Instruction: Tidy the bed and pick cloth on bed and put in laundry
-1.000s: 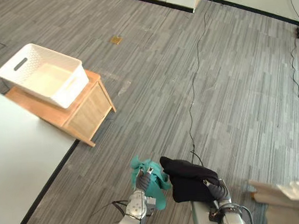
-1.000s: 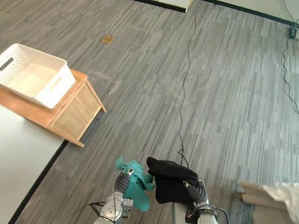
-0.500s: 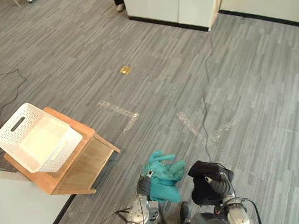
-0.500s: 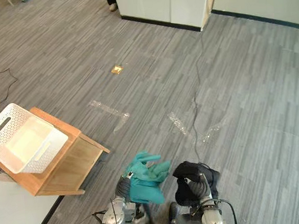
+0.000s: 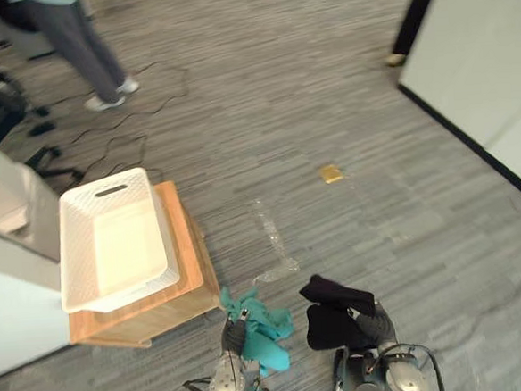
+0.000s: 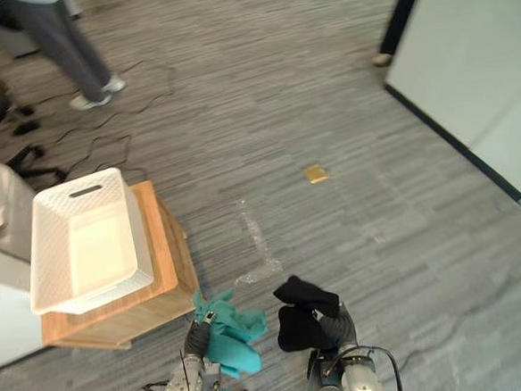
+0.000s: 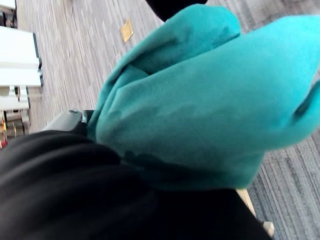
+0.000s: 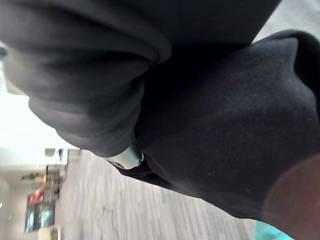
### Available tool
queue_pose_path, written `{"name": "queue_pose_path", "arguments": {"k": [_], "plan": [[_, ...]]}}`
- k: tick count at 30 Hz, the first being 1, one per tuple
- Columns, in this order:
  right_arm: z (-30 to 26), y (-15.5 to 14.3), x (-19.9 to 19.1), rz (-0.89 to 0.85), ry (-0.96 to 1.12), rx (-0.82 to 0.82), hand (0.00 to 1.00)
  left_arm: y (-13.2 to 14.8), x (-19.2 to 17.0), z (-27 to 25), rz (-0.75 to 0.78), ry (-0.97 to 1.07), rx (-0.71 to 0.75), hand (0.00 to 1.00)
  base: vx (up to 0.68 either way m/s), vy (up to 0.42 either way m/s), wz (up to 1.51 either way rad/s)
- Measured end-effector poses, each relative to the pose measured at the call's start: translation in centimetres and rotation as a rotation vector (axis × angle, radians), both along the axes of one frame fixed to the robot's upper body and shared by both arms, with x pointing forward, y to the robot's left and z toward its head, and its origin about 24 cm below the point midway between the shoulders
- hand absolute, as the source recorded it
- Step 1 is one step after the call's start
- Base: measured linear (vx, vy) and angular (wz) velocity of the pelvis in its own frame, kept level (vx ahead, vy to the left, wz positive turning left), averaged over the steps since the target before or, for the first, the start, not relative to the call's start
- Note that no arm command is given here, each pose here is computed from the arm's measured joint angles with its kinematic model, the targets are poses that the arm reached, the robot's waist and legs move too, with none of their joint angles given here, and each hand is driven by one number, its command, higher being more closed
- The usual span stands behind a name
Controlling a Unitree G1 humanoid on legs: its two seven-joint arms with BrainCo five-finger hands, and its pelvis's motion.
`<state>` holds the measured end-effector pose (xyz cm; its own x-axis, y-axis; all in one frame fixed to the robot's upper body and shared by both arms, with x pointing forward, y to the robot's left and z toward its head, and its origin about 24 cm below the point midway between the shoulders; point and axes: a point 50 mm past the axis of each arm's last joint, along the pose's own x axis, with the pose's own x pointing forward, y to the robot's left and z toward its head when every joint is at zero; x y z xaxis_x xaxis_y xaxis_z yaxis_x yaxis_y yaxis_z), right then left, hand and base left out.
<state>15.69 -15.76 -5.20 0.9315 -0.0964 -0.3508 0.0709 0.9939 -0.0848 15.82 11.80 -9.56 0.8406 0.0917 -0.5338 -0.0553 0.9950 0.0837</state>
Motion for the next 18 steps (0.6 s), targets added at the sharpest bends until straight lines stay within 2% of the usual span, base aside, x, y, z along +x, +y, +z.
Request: {"name": "queue_pose_path", "arguments": {"k": [3,7,12,18], "plan": [[0.8,0.6,0.2,0.028,-0.036,0.0,1.0,1.3,-1.2,-0.9,0.039,0.05,0.028,1.0,0.55,-0.74,1.17],[1.6,-0.3,0.5,0.053,-0.074,-0.039,1.0,0.2,-3.0,-1.6,0.113,0.111,-0.053,1.0,0.45,-0.669,0.67],[2.0,0.1,0.6,0.073,-0.09,-0.026,1.0,0.2,-3.2,-1.1,0.156,0.077,-0.109,1.0,0.35,-0.333,0.34],[1.9,-0.1,0.6,0.059,-0.082,-0.024,1.0,0.1,-2.5,-0.4,0.13,0.034,-0.117,1.0,0.36,-0.083,0.48]]}}
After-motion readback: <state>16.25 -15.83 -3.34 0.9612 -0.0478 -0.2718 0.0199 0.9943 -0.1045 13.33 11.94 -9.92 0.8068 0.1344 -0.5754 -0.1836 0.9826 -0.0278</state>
